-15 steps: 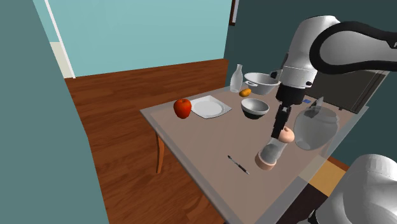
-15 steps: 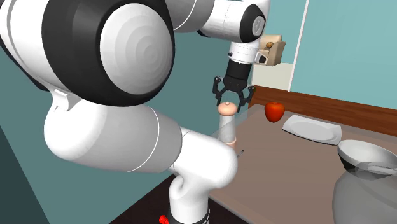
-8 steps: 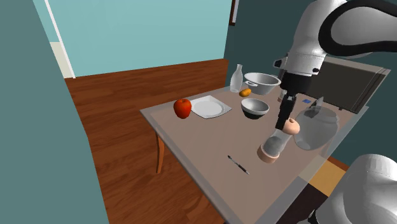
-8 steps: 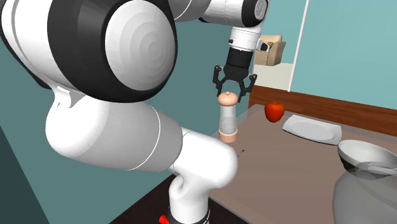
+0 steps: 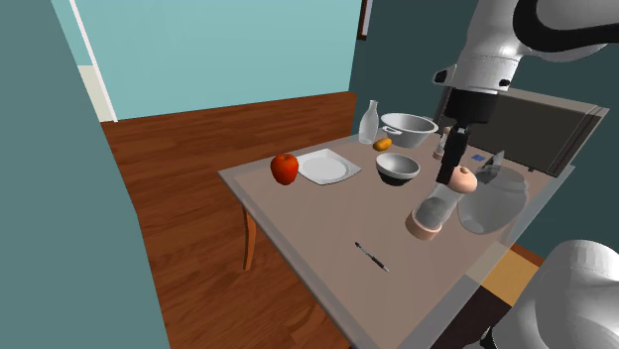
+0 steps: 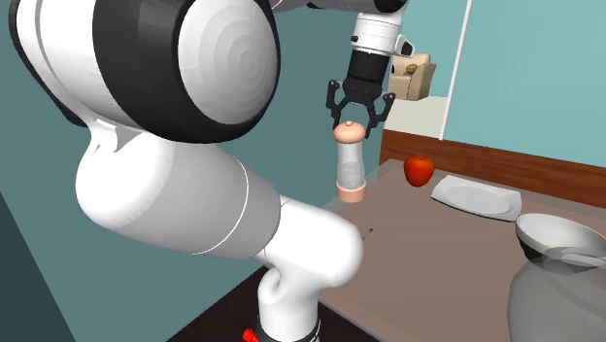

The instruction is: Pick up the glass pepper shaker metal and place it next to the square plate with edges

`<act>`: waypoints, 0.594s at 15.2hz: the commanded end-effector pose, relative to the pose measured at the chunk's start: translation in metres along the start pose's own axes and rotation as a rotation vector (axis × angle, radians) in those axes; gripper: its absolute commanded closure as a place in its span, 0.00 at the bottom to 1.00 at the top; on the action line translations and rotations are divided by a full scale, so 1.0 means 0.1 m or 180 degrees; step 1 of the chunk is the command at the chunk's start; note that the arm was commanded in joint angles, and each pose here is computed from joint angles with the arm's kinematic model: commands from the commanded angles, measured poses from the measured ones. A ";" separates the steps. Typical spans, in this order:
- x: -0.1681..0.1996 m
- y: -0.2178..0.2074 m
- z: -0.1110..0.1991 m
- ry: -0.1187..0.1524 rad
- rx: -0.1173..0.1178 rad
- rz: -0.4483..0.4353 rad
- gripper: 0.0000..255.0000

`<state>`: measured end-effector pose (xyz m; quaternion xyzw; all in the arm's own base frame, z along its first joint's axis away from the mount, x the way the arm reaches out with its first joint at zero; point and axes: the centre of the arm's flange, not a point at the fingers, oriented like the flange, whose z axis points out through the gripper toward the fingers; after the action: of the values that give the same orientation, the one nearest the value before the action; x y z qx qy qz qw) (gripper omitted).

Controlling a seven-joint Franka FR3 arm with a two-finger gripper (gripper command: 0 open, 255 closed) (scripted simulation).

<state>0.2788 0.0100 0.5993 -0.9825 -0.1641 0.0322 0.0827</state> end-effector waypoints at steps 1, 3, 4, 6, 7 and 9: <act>-0.01 -0.02 -0.10 -0.0001 0.0000 0.0000 1.00; -0.01 -0.04 -0.20 -0.0001 0.0000 0.0000 1.00; -0.01 -0.05 -0.25 -0.0001 0.0000 0.0000 1.00; -0.02 -0.07 -0.36 -0.0001 0.0000 0.0000 1.00; -0.02 -0.08 -0.41 -0.0001 0.0000 0.0000 1.00; -0.02 -0.10 -0.51 -0.0001 0.0000 0.0000 1.00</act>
<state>0.2795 0.0095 0.6457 -0.9825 -0.1641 0.0322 0.0827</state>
